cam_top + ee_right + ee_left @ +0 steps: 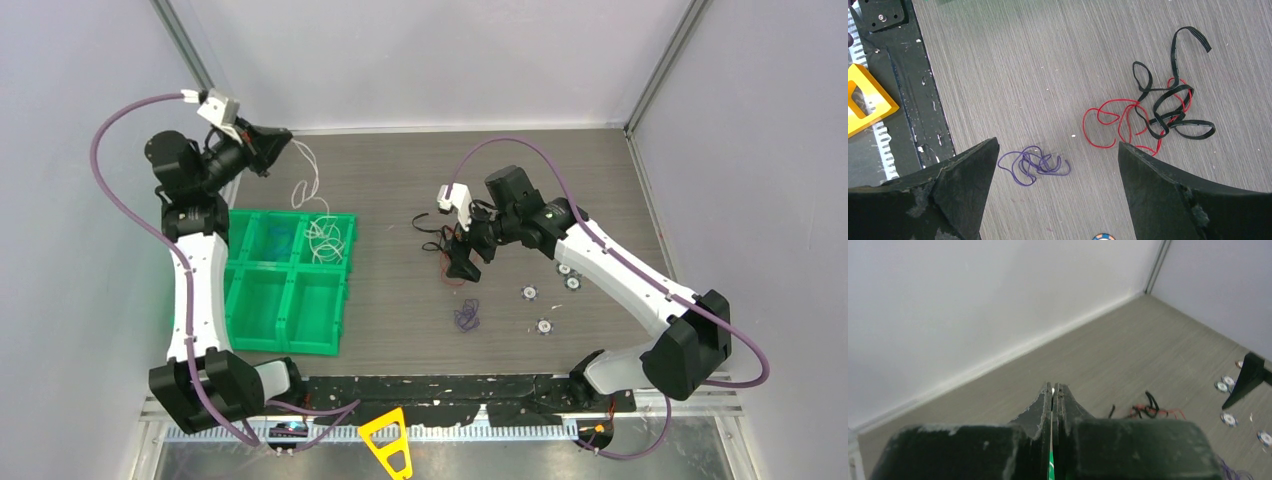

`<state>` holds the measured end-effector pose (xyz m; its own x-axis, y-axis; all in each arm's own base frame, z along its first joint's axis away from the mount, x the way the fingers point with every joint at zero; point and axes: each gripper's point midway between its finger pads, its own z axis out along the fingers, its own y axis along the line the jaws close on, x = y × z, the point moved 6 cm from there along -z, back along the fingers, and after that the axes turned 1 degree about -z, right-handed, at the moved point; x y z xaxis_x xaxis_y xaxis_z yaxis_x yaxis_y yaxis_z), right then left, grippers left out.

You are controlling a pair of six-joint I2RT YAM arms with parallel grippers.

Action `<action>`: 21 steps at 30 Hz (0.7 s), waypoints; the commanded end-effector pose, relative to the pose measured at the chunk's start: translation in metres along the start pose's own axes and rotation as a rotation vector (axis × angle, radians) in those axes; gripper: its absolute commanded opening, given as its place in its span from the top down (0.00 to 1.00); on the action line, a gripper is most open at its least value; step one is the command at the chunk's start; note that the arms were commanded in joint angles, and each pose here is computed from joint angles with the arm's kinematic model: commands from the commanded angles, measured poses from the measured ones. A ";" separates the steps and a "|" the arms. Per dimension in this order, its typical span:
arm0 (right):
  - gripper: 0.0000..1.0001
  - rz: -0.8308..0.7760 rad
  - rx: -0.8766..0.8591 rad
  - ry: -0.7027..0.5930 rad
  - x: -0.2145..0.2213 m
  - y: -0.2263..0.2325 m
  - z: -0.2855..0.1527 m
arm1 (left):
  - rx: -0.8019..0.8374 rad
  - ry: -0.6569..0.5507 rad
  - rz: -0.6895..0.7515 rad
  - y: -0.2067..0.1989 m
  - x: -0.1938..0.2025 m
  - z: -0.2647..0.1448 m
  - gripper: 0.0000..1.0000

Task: Untangle the cables

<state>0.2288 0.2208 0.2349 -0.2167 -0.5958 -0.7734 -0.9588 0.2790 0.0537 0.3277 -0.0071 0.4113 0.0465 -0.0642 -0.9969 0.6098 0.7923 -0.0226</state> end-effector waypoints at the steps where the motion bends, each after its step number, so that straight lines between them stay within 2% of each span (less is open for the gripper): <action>1: 0.05 -0.033 0.010 -0.038 -0.012 -0.003 -0.005 | 0.023 0.073 -0.027 -0.001 0.043 -0.007 1.00; 8: 0.05 -0.018 0.003 -0.025 -0.006 -0.002 -0.003 | 0.053 0.192 -0.258 -0.021 0.122 -0.022 1.00; 11: 0.05 -0.015 0.002 -0.024 -0.006 -0.001 -0.002 | 0.013 0.243 -0.322 -0.023 0.153 -0.030 1.00; 15: 0.05 -0.012 0.002 -0.023 -0.006 -0.001 -0.002 | -0.122 0.357 -0.307 -0.008 0.185 -0.038 1.00; 21: 0.05 -0.018 0.008 -0.013 -0.002 0.000 -0.003 | -0.346 0.513 -0.168 0.030 0.206 -0.050 1.00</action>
<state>0.2283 0.2203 0.2339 -0.2178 -0.5990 -0.7706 -0.9590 0.2780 0.0550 0.3054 0.0051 0.2084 -0.4507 -0.0984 -0.8872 0.3918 0.8712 -0.2957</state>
